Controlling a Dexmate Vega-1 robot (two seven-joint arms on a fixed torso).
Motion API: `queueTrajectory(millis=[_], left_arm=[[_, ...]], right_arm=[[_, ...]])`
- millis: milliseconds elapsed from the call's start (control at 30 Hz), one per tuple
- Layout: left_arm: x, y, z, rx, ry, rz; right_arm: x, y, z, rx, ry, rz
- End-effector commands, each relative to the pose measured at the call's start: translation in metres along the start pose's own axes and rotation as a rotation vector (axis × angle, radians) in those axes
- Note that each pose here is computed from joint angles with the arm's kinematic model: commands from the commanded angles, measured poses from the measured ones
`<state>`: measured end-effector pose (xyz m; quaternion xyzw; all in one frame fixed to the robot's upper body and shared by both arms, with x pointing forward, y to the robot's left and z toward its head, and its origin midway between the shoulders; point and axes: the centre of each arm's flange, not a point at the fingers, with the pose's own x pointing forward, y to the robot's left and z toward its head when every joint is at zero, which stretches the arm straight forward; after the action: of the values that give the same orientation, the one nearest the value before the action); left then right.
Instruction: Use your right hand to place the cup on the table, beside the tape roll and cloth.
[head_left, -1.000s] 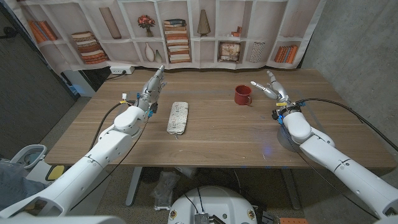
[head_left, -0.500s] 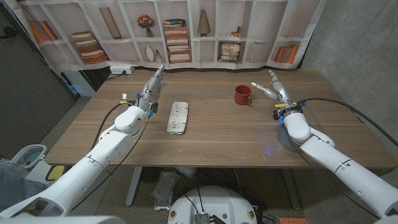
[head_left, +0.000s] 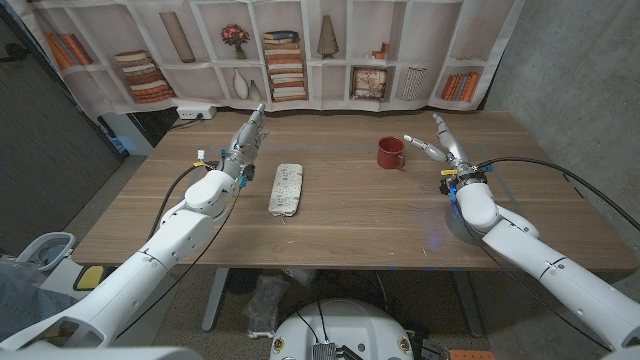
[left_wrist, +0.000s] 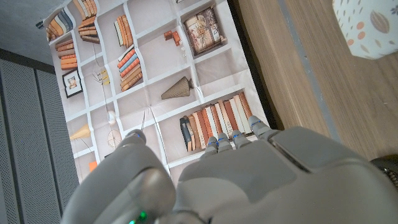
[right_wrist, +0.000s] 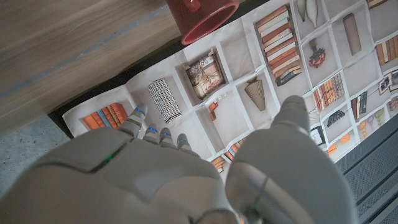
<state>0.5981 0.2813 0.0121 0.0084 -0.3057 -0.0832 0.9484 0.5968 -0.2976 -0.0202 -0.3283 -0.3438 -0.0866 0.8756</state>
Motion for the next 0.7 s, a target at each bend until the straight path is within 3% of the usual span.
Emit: queueTrajectory(millis=[33, 700], left_arm=[[-0.002, -0.001, 0.001, -0.008, -0.002, -0.002], [-0.002, -0.002, 0.008, 0.000, -0.013, -0.009]], right_arm=[[0.000, 0.008, -0.002, -0.064, 0.021, 0.018], [-0.001, 0.020, -0.001, -0.195, 0.057, 0.062]])
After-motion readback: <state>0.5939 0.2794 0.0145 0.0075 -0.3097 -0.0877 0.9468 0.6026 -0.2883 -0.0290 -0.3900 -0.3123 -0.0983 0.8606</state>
